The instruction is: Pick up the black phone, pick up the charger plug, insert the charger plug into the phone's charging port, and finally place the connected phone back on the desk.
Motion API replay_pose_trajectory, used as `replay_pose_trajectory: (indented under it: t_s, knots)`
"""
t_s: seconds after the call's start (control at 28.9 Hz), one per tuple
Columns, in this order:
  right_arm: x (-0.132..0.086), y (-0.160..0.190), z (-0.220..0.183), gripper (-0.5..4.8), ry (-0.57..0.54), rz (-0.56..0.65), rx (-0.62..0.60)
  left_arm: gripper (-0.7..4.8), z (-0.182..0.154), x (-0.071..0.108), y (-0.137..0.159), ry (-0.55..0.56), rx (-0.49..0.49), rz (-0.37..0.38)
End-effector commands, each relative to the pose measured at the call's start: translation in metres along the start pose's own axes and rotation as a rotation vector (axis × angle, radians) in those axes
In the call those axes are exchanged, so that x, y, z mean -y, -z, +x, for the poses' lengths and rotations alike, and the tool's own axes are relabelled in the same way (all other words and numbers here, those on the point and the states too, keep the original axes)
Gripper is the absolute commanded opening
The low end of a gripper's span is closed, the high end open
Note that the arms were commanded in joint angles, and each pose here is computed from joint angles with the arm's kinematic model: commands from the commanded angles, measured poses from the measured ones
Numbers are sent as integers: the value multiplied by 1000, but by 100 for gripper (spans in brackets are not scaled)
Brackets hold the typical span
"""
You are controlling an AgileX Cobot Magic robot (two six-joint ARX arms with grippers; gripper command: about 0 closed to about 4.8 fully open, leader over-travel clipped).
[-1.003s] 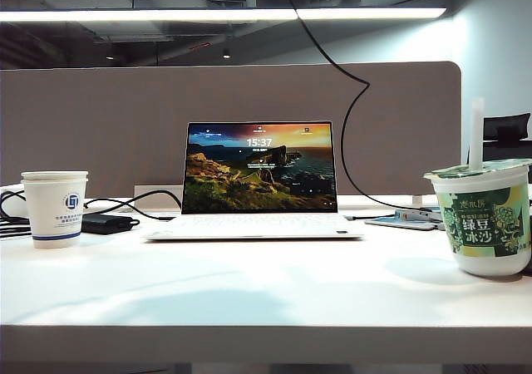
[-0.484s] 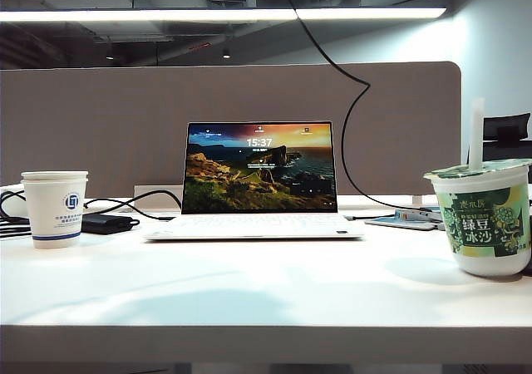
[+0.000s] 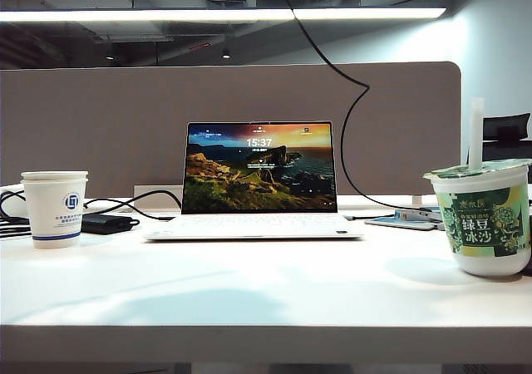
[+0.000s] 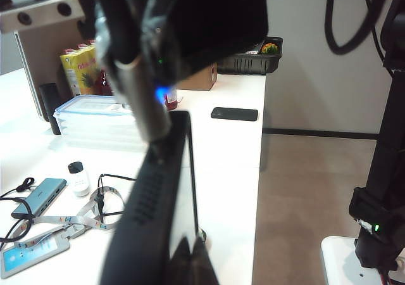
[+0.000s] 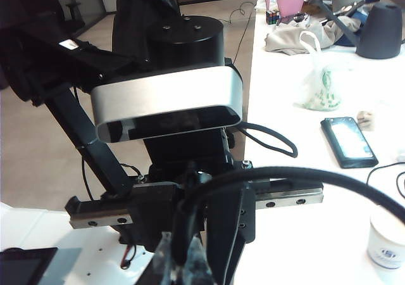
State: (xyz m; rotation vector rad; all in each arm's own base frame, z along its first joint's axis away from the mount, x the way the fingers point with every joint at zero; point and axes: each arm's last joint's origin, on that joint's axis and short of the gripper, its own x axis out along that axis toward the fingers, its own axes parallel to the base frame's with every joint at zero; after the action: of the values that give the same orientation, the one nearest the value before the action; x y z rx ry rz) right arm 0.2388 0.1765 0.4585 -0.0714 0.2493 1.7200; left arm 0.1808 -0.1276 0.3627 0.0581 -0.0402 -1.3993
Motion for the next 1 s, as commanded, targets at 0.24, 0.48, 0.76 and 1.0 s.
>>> replay_pose_trajectory:
  t_s: [0.24, 0.48, 0.76, 1.0]
  knots:
    - [-3, 5, -1, -6, 38, -45, -50, -7, -1, 1, -8, 4, 40, 44]
    - [-4, 8, -1, -6, 35, -66, -69, -7, -1, 1, -10, 3, 53, 60]
    - [-3, 6, -2, -4, 44, -52, -60, -7, -1, 1, -10, 3, 52, 58]
    - [-4, 0, -12, 159, 107, -56, -44, -7, -1, 1, -9, 4, 42, 47]
